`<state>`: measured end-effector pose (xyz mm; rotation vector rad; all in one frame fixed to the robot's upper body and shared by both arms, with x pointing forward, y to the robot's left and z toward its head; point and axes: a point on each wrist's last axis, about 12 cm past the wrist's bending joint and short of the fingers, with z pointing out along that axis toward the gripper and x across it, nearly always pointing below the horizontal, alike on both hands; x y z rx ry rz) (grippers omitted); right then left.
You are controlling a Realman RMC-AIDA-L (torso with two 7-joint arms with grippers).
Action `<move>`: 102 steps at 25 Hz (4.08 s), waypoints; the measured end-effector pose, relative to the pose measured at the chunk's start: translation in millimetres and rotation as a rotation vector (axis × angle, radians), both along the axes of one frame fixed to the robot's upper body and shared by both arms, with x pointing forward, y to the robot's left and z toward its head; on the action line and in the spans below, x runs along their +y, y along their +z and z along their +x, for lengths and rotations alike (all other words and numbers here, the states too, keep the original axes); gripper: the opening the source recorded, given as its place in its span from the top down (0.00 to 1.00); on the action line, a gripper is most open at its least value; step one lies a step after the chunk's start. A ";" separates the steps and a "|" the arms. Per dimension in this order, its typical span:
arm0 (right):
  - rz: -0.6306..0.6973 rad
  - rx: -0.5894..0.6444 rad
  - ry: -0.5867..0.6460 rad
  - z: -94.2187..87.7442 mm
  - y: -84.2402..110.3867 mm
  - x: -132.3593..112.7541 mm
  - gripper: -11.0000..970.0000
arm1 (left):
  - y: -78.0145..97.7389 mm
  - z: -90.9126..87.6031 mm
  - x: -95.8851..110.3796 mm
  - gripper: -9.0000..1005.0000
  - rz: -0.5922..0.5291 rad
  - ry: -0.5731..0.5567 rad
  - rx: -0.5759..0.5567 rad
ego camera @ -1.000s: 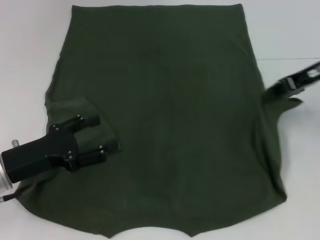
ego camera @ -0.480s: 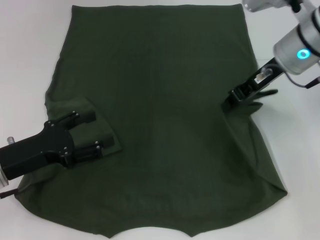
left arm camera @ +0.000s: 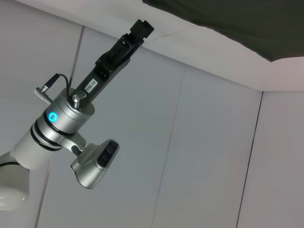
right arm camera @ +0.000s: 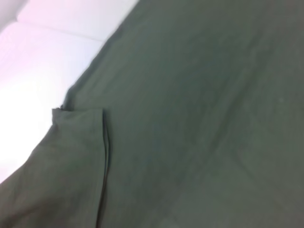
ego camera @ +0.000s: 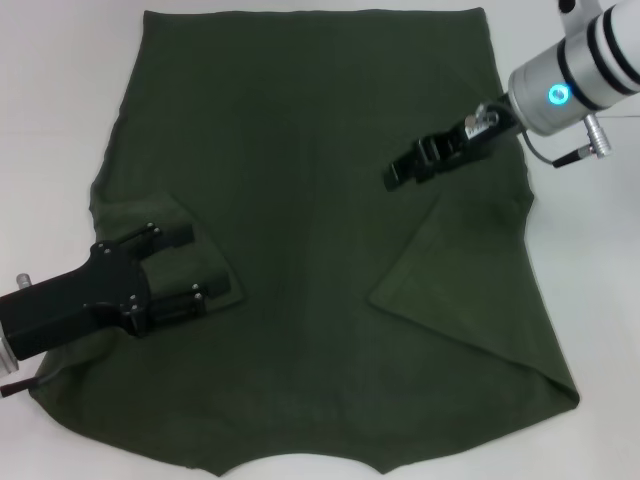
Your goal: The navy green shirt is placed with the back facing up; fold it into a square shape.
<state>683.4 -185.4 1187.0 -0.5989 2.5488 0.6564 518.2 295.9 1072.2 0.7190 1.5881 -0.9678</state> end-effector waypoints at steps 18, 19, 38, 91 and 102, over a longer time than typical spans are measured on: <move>0.264 0.060 0.063 -39.2 14.0 -95.2 0.04 | 24.0 10.7 26.8 0.11 -0.165 0.004 0.371; 0.265 0.074 0.069 -42.9 11.9 -98.7 0.04 | 27.4 10.6 31.0 0.11 -0.178 -0.003 0.416; 0.243 0.213 0.128 -81.3 -21.4 -123.9 0.04 | 39.4 -8.0 102.5 0.12 -0.018 0.178 1.088; 0.209 0.229 0.135 -86.0 -40.3 -119.9 0.04 | 4.8 18.6 90.9 0.12 0.152 0.381 1.142; 0.210 0.231 0.136 -86.5 -41.4 -119.8 0.04 | 4.3 19.2 91.9 0.43 0.153 0.391 1.139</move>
